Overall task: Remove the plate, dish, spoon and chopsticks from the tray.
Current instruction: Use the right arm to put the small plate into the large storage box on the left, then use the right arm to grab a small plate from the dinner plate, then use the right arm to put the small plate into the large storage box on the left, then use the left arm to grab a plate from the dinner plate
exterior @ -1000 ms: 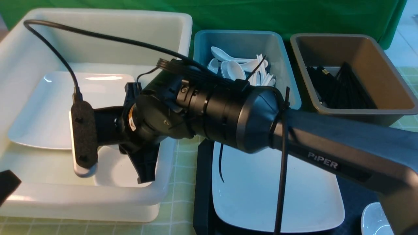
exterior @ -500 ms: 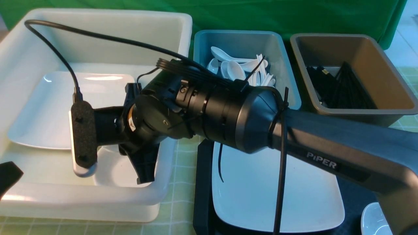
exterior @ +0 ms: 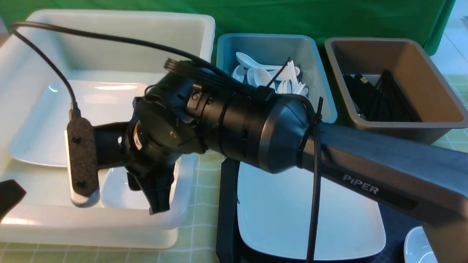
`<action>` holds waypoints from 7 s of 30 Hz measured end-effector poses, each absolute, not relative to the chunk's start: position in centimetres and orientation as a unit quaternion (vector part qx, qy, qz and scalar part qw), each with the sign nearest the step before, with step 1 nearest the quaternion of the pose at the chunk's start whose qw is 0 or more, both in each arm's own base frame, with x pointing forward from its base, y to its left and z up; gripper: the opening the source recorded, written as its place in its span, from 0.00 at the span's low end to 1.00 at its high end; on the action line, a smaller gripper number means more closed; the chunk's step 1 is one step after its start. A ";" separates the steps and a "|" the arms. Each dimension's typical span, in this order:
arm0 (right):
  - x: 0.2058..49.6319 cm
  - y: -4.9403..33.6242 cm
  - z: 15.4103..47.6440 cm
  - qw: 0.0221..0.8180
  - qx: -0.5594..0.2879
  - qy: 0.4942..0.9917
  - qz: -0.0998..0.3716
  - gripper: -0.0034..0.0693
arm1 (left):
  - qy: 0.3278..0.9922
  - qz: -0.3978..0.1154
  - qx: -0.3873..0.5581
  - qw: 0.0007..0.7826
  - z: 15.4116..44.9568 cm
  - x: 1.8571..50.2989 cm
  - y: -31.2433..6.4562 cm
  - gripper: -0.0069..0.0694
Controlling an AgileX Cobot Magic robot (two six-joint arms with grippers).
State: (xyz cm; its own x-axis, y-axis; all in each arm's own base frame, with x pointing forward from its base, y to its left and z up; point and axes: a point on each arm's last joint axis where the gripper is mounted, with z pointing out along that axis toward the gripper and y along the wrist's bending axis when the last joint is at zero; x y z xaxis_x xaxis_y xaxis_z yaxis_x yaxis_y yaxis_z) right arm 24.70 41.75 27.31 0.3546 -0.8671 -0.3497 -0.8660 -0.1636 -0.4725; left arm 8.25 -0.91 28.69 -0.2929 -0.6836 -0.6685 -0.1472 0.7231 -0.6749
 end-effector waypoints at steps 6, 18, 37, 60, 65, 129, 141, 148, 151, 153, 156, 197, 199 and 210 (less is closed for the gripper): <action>24.4 40.7 31.2 0.277 -0.748 0.603 -0.025 0.42 | 0.763 -0.254 -0.272 0.528 28.7 8.2 -0.9 0.15; 23.1 30.8 46.2 0.442 -0.504 0.741 -0.040 0.05 | 0.763 -0.254 -0.272 0.528 28.7 8.2 -0.9 0.16; 13.9 12.0 25.8 0.171 -0.217 0.960 -0.038 0.29 | 0.769 -0.246 -0.264 0.528 28.6 8.2 -0.9 0.19; 15.0 11.6 18.3 0.157 -0.112 0.977 -0.096 0.60 | 0.776 -0.236 -0.253 0.528 28.5 8.2 -0.9 0.21; 15.8 11.5 17.1 0.148 -0.102 0.978 -0.101 0.60 | 0.776 -0.236 -0.252 0.528 28.5 8.2 -0.9 0.22; 26.9 39.8 27.6 0.345 -0.723 0.589 0.106 0.08 | 0.804 -0.225 -0.286 0.470 27.1 11.1 -0.7 0.26; 27.4 40.5 25.1 0.319 -0.734 0.591 0.102 0.15 | 0.801 -0.230 -0.294 0.468 27.1 11.1 -0.7 0.28; 27.4 40.5 25.2 0.322 -0.734 0.590 0.101 0.43 | 0.799 -0.232 -0.298 0.467 27.1 11.1 -0.8 0.29; 27.3 40.2 26.0 0.327 -0.734 0.586 0.099 0.47 | 0.798 -0.234 -0.300 0.467 27.1 11.1 -0.7 0.29; 27.0 39.8 27.1 0.329 -0.736 0.584 0.098 0.48 | 0.797 -0.234 -0.300 0.469 27.2 11.2 -0.7 0.29; 26.2 38.9 29.5 0.336 -0.737 0.578 0.099 0.49 | 0.795 -0.234 -0.300 0.473 27.3 11.2 -0.7 0.30; 5.8 1.6 35.5 0.431 -0.247 0.867 0.026 0.05 | 0.949 -0.297 0.087 0.064 27.2 15.8 -19.5 0.11; 5.7 1.5 35.6 0.440 -0.244 0.864 0.032 0.05 | 0.954 -0.286 0.065 0.058 26.2 15.8 -21.5 0.16; 5.8 1.6 35.8 0.452 -0.235 0.860 0.042 0.05 | 0.961 -0.261 -0.080 0.050 20.6 18.2 -25.7 0.51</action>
State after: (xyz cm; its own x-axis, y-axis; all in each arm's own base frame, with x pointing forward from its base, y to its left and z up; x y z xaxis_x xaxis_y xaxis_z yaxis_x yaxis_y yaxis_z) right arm 5.79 1.62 35.82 -0.4816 -0.3667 -0.7960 -0.4421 0.8859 -0.1406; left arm 18.25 -25.68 20.65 -0.9822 -0.1797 -0.0552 -0.1271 0.8513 -0.5090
